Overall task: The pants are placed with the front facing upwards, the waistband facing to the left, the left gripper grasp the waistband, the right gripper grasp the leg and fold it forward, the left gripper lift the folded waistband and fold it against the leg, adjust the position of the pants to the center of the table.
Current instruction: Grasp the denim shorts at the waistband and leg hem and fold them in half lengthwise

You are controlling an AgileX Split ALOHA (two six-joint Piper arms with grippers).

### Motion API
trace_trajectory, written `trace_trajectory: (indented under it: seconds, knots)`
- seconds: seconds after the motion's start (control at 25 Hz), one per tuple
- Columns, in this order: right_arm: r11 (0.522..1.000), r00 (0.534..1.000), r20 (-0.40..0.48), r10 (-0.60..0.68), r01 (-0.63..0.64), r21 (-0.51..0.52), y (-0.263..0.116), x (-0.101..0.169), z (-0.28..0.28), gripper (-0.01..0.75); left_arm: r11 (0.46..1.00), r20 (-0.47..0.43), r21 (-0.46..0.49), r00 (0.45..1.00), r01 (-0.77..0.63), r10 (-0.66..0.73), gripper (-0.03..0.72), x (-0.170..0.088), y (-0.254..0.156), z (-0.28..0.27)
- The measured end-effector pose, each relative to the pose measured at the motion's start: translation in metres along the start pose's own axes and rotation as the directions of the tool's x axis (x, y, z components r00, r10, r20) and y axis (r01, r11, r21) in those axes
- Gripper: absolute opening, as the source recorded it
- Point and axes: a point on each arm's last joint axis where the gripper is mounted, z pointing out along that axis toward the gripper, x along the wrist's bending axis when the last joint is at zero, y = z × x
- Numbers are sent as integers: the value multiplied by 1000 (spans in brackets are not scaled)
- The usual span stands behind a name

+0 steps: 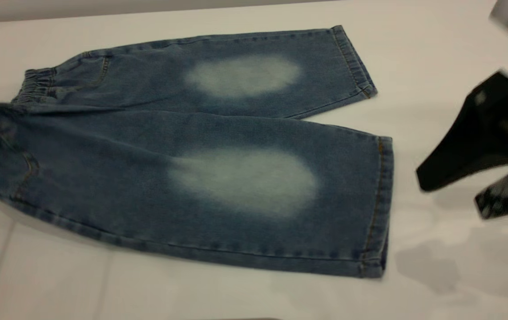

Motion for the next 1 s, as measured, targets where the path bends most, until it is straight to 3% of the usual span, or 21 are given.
trace_trajectory:
  seconds: [0.4, 0.64, 1.0]
  knots:
    - [978, 981, -125, 152, -130, 164, -8, -30, 59, 551, 1000, 14, -6, 1000, -16, 16, 71, -3, 0, -10]
    - [970, 960, -190, 204, -172, 174, -10, -37, 75, 551, 1000, 14, -5, 1000, -16, 16, 71, -3, 0, -10]
    - [963, 954, -179, 242, -213, 164, -11, -45, 85, 551, 1000, 14, -5, 1000, -16, 16, 71, -3, 0, -10]
